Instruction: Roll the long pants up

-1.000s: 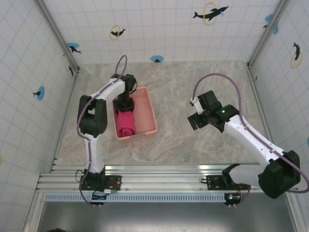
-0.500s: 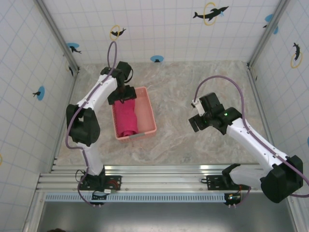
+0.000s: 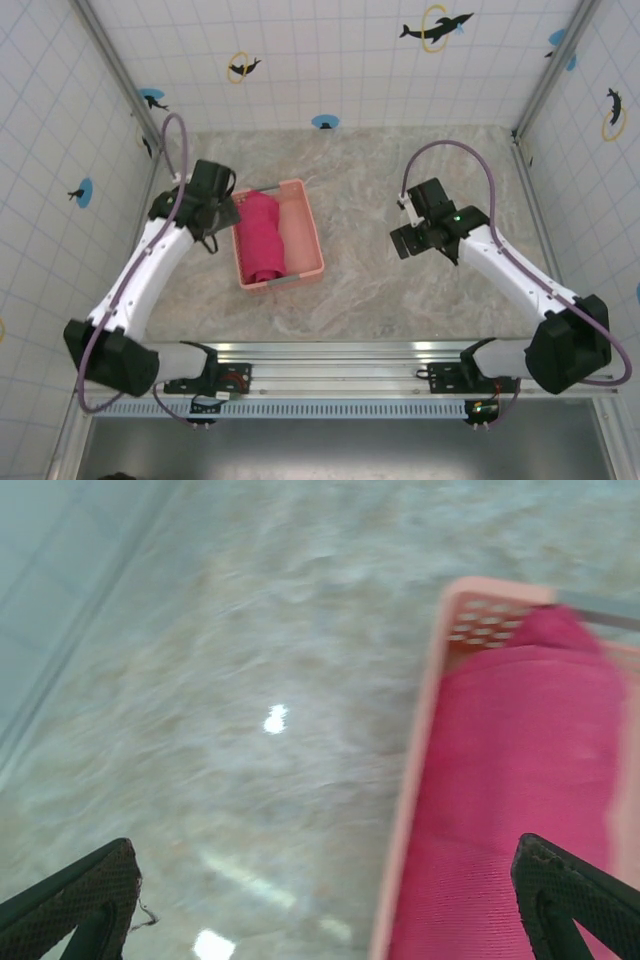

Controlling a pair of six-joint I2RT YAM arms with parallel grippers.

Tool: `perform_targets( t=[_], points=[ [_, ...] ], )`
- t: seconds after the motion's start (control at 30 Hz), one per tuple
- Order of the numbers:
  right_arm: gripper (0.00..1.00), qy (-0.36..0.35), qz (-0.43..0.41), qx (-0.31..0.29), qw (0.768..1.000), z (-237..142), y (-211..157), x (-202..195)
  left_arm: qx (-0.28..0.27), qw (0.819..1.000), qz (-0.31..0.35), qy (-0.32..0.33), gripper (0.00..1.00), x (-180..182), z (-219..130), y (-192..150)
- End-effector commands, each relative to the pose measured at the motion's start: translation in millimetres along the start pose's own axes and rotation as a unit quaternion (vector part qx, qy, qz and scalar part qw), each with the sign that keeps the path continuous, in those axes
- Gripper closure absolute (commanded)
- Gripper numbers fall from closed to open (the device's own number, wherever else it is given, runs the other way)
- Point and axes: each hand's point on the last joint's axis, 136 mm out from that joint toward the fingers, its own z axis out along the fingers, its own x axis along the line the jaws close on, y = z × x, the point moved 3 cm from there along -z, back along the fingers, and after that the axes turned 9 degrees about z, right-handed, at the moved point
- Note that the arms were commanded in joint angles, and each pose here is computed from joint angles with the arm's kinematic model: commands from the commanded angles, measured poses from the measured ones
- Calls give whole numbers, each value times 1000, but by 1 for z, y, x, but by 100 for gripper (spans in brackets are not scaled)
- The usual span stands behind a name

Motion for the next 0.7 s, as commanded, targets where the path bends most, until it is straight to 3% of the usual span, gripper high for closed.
perform_targets(
  t=[0.0, 0.23, 0.43, 0.67],
  points=[
    [1, 4, 18, -43, 999, -10, 33, 3, 35, 993, -66, 93, 3, 37, 25, -24],
    [1, 13, -3, -27, 1000, -15, 26, 6, 149, 968, -65, 189, 3, 35, 58, -49],
    [1, 1, -6, -30, 1000, -23, 24, -1, 231, 953, -71, 185, 2, 1, 97, -76],
    [1, -14, -12, -37, 999, -35, 25, -11, 241, 960, -36, 138, 2, -69, 115, -86]
  ],
)
